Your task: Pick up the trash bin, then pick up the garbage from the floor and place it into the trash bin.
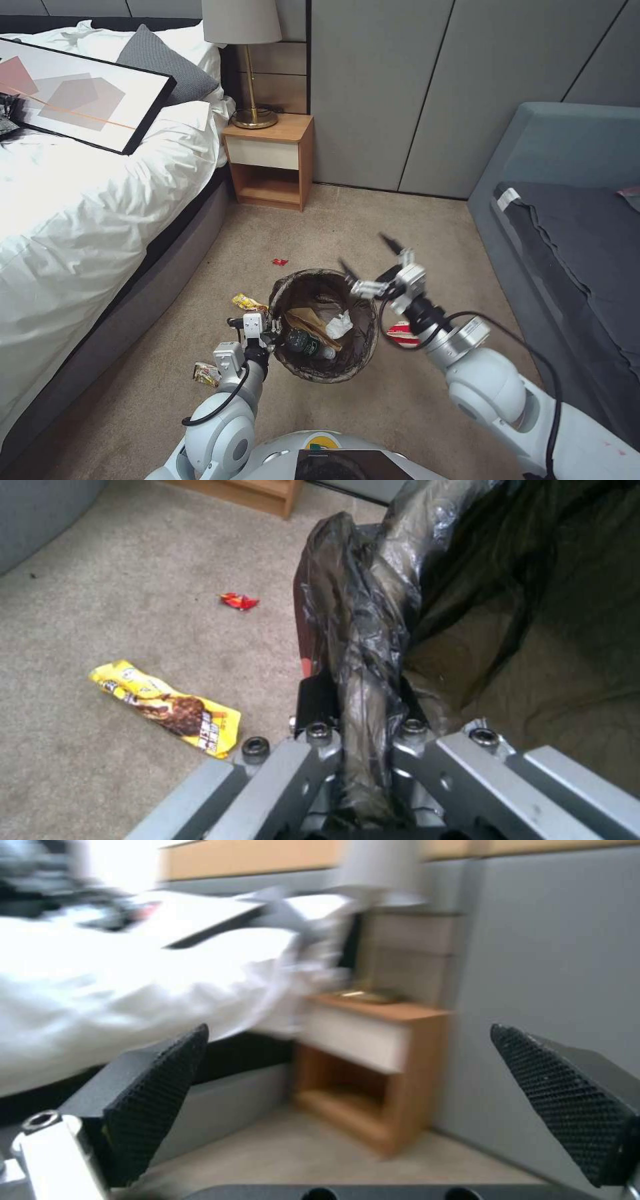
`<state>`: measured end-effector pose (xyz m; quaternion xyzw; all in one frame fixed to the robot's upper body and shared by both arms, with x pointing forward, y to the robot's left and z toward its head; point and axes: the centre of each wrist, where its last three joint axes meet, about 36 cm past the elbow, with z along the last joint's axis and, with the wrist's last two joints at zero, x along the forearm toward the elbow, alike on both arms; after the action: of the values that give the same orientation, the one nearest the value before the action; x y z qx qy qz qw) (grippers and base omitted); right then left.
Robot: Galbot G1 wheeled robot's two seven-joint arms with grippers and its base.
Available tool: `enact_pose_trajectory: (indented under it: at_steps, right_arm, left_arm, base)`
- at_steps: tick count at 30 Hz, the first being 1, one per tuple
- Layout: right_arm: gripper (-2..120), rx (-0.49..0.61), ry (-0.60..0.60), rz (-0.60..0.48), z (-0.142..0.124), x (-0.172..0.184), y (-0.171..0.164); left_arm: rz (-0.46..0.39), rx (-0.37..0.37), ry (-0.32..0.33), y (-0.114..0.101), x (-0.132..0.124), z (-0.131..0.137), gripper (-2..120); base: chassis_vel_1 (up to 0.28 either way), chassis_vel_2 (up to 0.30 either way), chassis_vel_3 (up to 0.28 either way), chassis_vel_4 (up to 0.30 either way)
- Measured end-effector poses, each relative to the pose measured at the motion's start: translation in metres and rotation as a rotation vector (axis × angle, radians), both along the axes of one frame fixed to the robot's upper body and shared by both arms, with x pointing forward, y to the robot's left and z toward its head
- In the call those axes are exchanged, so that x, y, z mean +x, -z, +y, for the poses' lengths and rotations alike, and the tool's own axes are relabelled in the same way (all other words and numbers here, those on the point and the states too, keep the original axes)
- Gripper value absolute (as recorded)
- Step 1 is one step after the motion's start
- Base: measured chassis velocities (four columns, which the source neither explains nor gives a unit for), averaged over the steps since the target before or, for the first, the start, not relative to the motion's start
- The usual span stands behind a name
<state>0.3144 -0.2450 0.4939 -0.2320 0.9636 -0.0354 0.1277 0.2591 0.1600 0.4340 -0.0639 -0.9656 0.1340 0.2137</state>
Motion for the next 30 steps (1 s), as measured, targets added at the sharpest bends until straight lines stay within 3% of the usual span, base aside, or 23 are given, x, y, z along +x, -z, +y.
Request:
enact_pose_trajectory:
  at_steps: [5,7,12,19,30]
  right_arm:
    - [100,0.016,0.176,-0.012,-0.013,0.004,-0.013]
    - [100,0.009,0.313,0.001,-0.025,0.001,-0.018]
    - [100,-0.012,0.422,0.008,-0.037,-0.006,-0.013]
    - [100,-0.108,0.621,0.054,-0.052,-0.038,0.036]
    - [100,-0.093,0.741,0.115,-0.041,-0.074,0.093]
  left_arm:
    - [-0.001,0.001,-0.001,0.001,0.0,0.0,2]
    - [0.0,0.004,0.0,0.002,0.0,0.001,2]
    - [-0.003,0.009,-0.001,0.002,0.0,0.003,2]
    - [-0.007,0.02,-0.004,0.005,0.001,0.005,2]
    - [-0.013,0.023,-0.011,0.005,0.002,0.007,2]
  base:
    - [0.0,0.0,0.0,0.0]
    - [0.0,0.0,0.0,0.0]
    - [0.0,0.0,0.0,0.0]
    - [0.0,0.0,0.0,0.0]
    - [0.0,0.0,0.0,0.0]
